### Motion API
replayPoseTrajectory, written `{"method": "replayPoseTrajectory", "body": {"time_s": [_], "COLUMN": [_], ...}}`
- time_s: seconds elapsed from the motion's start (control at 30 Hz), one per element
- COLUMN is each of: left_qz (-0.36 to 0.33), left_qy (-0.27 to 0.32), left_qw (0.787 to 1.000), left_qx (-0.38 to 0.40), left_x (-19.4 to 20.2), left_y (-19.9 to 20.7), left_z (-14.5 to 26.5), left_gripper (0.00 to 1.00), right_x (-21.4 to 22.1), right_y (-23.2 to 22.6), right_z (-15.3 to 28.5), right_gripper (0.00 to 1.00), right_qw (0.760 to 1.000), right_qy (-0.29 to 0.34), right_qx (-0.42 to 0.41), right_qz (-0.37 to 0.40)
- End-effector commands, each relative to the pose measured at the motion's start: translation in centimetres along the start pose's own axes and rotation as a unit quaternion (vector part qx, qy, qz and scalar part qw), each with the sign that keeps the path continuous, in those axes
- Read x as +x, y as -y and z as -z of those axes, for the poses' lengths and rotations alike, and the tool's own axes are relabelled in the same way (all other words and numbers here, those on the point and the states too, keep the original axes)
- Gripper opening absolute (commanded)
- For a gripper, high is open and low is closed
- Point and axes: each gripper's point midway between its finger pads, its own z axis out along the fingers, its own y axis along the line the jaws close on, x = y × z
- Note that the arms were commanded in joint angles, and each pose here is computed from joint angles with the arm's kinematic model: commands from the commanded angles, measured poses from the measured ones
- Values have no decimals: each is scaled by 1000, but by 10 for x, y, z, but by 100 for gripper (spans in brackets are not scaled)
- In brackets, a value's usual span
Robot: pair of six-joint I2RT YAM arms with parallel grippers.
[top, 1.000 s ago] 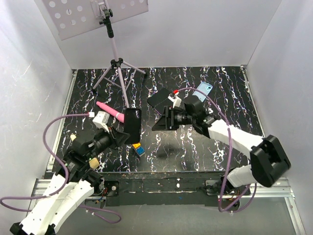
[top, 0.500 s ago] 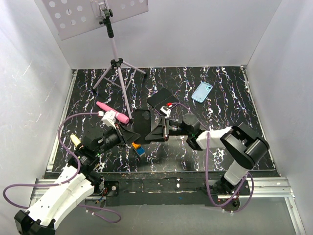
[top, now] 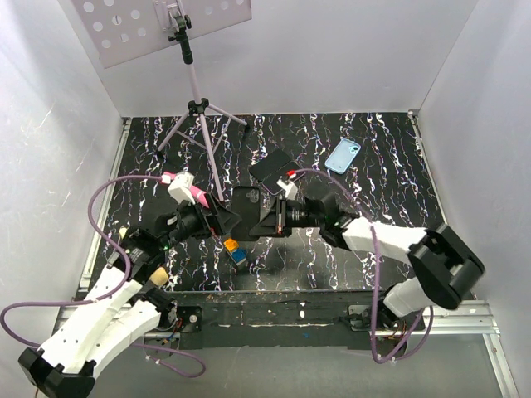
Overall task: Take the phone out of the phone case
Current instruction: Place the phone case on the phone case.
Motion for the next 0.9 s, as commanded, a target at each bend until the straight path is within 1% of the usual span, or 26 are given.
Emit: {"method": "replayPoseTrajectory", "body": {"time_s": [0.0,0.03,0.1,0.17,0.27,0.37,0.4,0.5,0.6,0.63,0.73,0.77,0.8,0.87], "left_qz": [-72,-84,-106,-123,-129,-137,-141,-148,-154,-155,-158,-158,-158,-158], "left_qy": [30,49,67,82,101,109,111,118,128,131,135,133,134,135], "left_qw": [993,990,984,980,979,979,979,978,977,977,976,976,976,976], "left_qx": [-86,-107,-126,-134,-118,-103,-99,-87,-73,-72,-69,-69,-69,-68], "left_x": [-22,-32,-41,-46,-46,-37,-34,-32,-33,-33,-36,-35,-35,-35], "left_y": [-20,-24,-28,-30,-26,-29,-31,-30,-26,-26,-24,-25,-25,-24], "left_z": [30,37,50,61,73,76,78,81,82,81,80,80,80,81], "left_gripper": [98,98,98,98,98,98,98,98,98,98,98,98,98,98], "right_x": [-31,-37,-52,-78,-114,-153,-171,-208,-239,-244,-265,-274,-278,-289], "right_y": [52,59,72,89,105,118,119,141,162,175,186,195,203,211], "right_z": [42,54,80,114,149,175,185,211,227,231,233,247,250,254], "right_gripper": [1,1,1,1,1,1,1,1,1,1,1,1,1,1], "right_qw": [963,953,933,919,926,926,921,903,892,887,887,879,874,875], "right_qy": [64,75,92,130,180,217,231,244,252,248,245,258,258,256], "right_qx": [244,279,338,371,331,302,304,340,360,369,371,379,388,384], "right_qz": [90,95,86,36,-36,-72,-77,-96,-108,-122,-124,-131,-139,-146]}}
